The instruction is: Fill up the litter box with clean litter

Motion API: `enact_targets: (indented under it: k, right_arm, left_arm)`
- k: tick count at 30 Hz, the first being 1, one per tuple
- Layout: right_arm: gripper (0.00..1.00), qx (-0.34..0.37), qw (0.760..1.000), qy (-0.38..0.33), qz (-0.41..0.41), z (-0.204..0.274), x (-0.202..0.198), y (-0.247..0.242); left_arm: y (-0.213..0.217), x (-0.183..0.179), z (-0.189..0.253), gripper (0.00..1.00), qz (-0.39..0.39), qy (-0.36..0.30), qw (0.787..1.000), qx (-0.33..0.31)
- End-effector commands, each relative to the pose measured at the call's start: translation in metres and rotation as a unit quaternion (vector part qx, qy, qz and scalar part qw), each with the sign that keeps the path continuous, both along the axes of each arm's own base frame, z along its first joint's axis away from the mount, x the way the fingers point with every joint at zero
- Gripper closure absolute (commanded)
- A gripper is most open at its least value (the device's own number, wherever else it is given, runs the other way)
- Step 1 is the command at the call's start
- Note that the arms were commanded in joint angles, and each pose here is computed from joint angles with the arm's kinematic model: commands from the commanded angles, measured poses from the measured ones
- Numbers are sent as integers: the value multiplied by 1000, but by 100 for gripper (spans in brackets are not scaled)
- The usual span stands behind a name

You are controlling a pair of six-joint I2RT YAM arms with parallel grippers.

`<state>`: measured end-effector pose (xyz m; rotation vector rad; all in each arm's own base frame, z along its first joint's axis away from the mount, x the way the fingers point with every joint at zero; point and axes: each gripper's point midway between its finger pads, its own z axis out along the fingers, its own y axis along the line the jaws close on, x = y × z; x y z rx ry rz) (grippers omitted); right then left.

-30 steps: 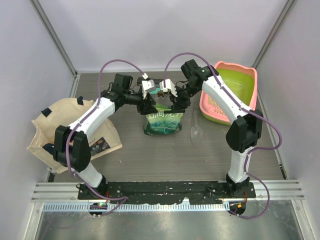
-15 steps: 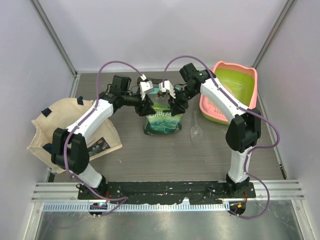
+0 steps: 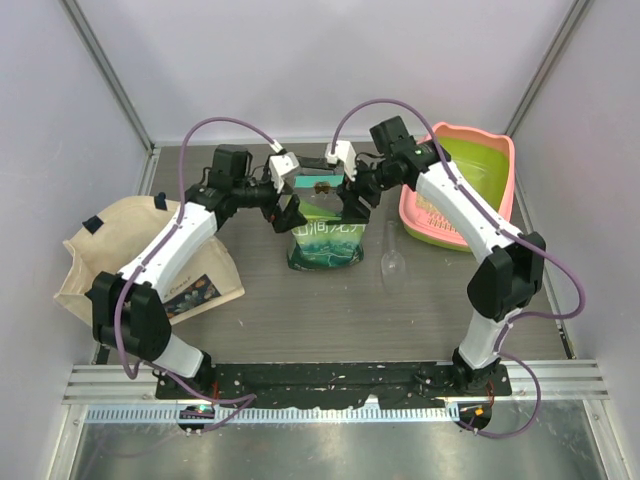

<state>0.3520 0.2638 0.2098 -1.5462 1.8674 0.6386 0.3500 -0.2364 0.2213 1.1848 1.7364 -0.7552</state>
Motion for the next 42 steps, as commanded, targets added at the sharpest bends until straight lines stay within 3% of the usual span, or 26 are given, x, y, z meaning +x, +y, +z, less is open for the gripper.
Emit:
enact_targets:
  k: [1, 5, 8, 12, 16, 24, 28, 34, 42]
  right_arm:
    - [36, 48, 993, -49, -97, 54, 19, -7]
    - [36, 48, 985, -57, -158, 54, 26, -18]
    - [34, 47, 965, -71, -248, 59, 41, -35]
    - [28, 43, 900, -128, -415, 71, 74, -77]
    - [21, 43, 854, -168, -490, 78, 90, -101]
    - [21, 29, 832, -191, -521, 74, 104, -118]
    - [14, 13, 818, -212, -535, 73, 108, -130]
    - [14, -15, 790, -236, -566, 70, 117, -153]
    - [14, -4, 752, -259, -606, 99, 134, -184]
  left_arm:
    - [17, 19, 23, 0, 70, -36, 997, 2]
    - [26, 28, 25, 0, 106, -35, 994, 3]
    - [33, 33, 30, 0, 123, -40, 992, 3]
    - [40, 40, 33, 0, 145, -48, 988, 4]
    - [47, 46, 37, 0, 177, -44, 983, -5]
    - [62, 65, 46, 0, 234, -62, 970, -6]
    - [72, 74, 50, 0, 265, -69, 962, -7]
    - [100, 99, 73, 0, 363, -75, 928, -28]
    - [122, 119, 121, 0, 424, -78, 902, -20]
